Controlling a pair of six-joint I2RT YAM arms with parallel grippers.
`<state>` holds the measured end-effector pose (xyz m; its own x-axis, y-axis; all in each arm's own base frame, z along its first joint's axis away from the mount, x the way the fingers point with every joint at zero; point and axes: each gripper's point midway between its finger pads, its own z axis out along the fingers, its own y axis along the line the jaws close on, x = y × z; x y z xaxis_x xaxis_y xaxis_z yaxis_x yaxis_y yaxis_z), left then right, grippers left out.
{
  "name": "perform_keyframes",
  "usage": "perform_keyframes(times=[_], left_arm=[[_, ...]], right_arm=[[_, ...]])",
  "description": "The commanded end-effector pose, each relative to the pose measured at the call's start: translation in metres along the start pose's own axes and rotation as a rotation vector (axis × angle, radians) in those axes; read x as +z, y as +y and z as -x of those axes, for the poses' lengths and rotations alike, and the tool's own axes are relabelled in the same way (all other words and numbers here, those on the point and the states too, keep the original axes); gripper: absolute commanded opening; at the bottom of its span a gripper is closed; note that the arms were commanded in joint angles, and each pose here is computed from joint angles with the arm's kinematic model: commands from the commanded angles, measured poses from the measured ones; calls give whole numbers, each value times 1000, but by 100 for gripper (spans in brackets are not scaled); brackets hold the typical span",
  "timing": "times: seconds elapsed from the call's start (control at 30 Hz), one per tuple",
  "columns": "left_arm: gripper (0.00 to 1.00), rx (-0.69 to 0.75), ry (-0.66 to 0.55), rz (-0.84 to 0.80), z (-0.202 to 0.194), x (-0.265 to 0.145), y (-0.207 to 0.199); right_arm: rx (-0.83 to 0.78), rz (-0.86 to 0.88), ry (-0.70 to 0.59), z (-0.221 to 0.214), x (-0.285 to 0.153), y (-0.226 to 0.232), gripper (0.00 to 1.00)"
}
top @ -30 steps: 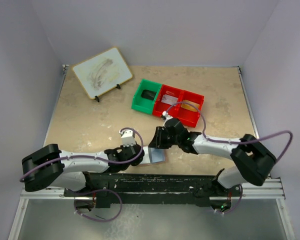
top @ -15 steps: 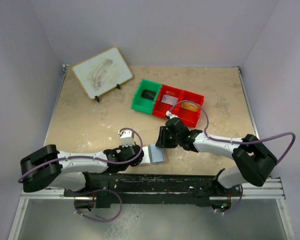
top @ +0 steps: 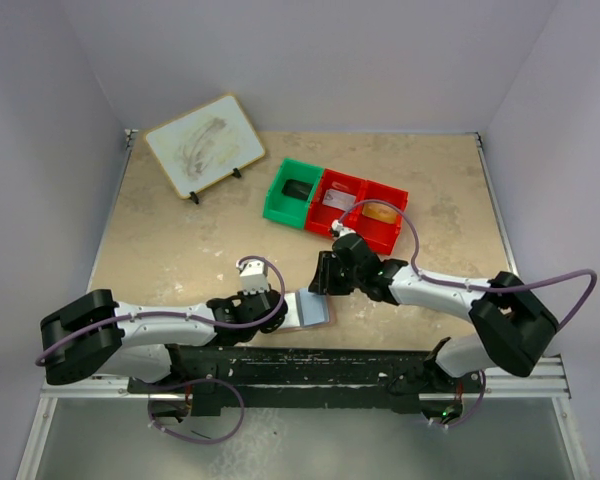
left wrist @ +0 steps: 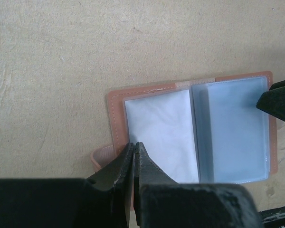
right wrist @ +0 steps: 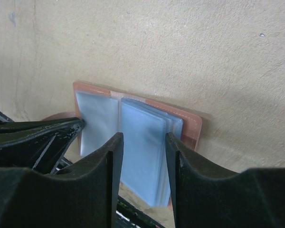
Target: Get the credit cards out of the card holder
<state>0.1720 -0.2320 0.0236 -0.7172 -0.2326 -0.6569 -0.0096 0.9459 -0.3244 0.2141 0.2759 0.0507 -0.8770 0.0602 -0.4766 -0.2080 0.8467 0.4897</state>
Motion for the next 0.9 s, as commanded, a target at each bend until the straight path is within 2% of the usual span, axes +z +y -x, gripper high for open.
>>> perform_keyframes(times=[0.0,0.87], left_arm=[[0,-6,-26,-25,9,-3,-10],[0,4,-19,-20,7,-1,-11]], right_arm=[[-6,19,-39,10,-9,6,44],[14,69,0,-5,-2,7,43]])
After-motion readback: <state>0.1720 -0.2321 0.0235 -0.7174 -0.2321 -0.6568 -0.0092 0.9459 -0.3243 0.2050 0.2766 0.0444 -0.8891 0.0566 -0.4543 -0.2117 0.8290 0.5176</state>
